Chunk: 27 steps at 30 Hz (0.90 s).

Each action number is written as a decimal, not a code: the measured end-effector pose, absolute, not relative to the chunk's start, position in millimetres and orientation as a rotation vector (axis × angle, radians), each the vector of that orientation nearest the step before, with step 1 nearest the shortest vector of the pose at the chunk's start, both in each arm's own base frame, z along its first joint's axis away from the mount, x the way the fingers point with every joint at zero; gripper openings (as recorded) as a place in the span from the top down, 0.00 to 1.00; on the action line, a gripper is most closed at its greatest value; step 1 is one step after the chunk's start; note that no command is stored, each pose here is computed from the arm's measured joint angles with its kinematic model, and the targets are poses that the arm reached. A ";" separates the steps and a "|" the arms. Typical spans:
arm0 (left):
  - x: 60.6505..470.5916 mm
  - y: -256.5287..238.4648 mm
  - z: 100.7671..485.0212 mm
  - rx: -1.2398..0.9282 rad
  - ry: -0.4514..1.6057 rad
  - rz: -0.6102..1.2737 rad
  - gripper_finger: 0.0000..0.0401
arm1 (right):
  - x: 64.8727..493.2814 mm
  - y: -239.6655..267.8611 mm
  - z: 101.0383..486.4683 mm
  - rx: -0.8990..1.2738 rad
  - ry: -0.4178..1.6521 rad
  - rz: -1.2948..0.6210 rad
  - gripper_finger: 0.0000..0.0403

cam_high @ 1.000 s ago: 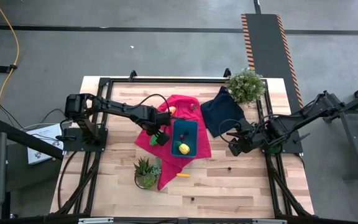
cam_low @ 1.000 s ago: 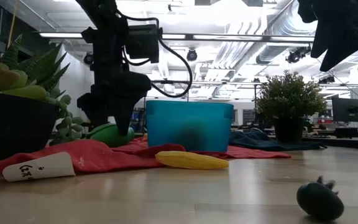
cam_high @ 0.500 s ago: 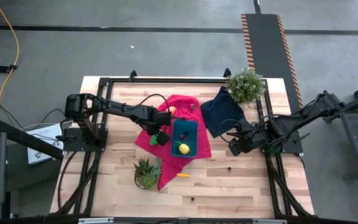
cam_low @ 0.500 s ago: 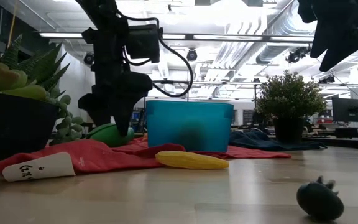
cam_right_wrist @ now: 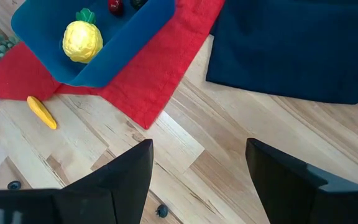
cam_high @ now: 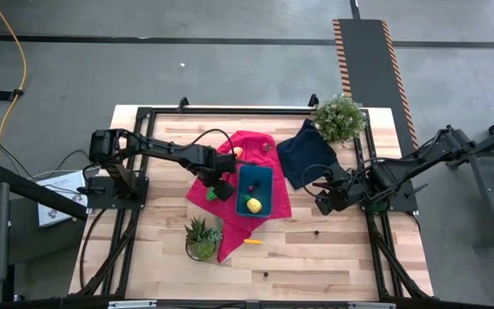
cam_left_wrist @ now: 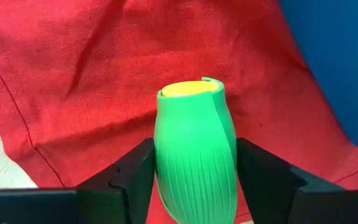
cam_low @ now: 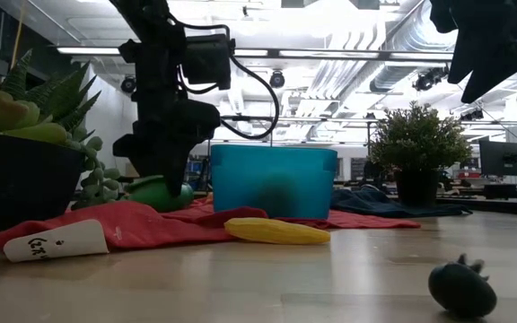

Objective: Pick and placing Produce into tupperware
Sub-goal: Put the green corn into the blue bin

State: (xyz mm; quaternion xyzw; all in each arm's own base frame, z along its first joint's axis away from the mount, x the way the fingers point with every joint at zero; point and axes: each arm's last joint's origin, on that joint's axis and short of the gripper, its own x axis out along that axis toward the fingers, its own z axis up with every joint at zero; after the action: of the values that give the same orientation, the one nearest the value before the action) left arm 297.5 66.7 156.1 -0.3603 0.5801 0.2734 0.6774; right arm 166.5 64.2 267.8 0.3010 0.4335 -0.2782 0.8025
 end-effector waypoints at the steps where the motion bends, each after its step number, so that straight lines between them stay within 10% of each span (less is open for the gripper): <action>1: 297.5 66.7 156.1 -0.810 1.304 0.614 0.51 | 166.5 64.2 267.7 0.645 0.929 -0.596 0.39; 27: 293.8 62.1 156.0 -0.880 1.386 0.510 0.50 | 166.5 64.2 267.8 0.645 0.928 -0.597 0.39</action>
State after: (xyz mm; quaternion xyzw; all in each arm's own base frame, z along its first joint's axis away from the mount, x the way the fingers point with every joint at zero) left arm 293.8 62.1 156.0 -0.3880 0.6108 0.2248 0.6526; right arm 166.5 64.2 267.8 0.3009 0.4332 -0.2786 0.8026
